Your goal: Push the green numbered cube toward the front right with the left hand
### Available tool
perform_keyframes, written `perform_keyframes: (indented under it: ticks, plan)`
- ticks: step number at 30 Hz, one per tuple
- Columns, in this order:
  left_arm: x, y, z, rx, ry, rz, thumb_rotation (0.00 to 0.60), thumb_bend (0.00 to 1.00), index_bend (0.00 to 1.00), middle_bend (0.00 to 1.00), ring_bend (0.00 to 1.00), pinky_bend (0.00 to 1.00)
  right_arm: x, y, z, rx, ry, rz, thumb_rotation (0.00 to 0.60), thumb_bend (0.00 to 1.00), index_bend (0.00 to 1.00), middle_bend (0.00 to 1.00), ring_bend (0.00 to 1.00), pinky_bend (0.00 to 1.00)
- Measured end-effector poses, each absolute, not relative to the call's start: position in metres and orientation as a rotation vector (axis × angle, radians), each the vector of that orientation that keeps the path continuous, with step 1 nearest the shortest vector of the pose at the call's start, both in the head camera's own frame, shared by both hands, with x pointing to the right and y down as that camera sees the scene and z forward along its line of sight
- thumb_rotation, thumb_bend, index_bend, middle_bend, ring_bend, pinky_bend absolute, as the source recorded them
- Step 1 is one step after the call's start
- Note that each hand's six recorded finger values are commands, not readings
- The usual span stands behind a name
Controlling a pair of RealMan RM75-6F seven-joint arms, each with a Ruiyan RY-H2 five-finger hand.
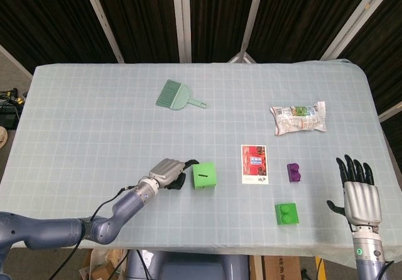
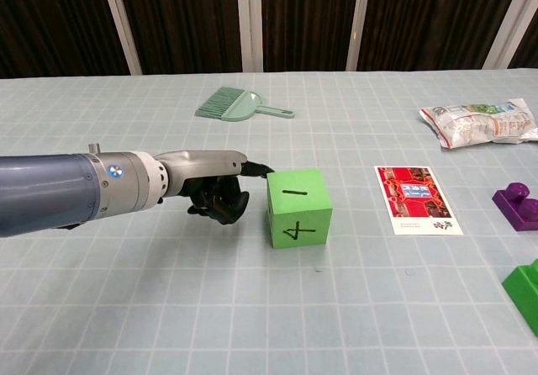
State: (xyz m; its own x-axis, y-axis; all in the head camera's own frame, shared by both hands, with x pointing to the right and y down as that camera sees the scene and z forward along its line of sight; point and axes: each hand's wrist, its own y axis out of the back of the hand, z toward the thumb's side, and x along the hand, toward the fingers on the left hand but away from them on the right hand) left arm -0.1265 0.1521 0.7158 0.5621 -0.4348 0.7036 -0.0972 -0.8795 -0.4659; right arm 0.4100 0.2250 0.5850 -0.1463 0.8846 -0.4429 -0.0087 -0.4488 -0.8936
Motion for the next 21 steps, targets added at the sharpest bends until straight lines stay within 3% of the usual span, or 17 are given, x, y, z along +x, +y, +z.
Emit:
perform_keyframes:
  ticks: [21]
  plan:
    - [-0.152, 0.17, 0.71, -2.399, 0.331, -1.248, 0.6, 1.0, 0.16, 0.87, 0.82, 0.82, 0.409, 0.225, 0.586, -1.444, -1.021, 1.688, 0.6, 0.07, 0.08, 0.0, 0.0, 0.0]
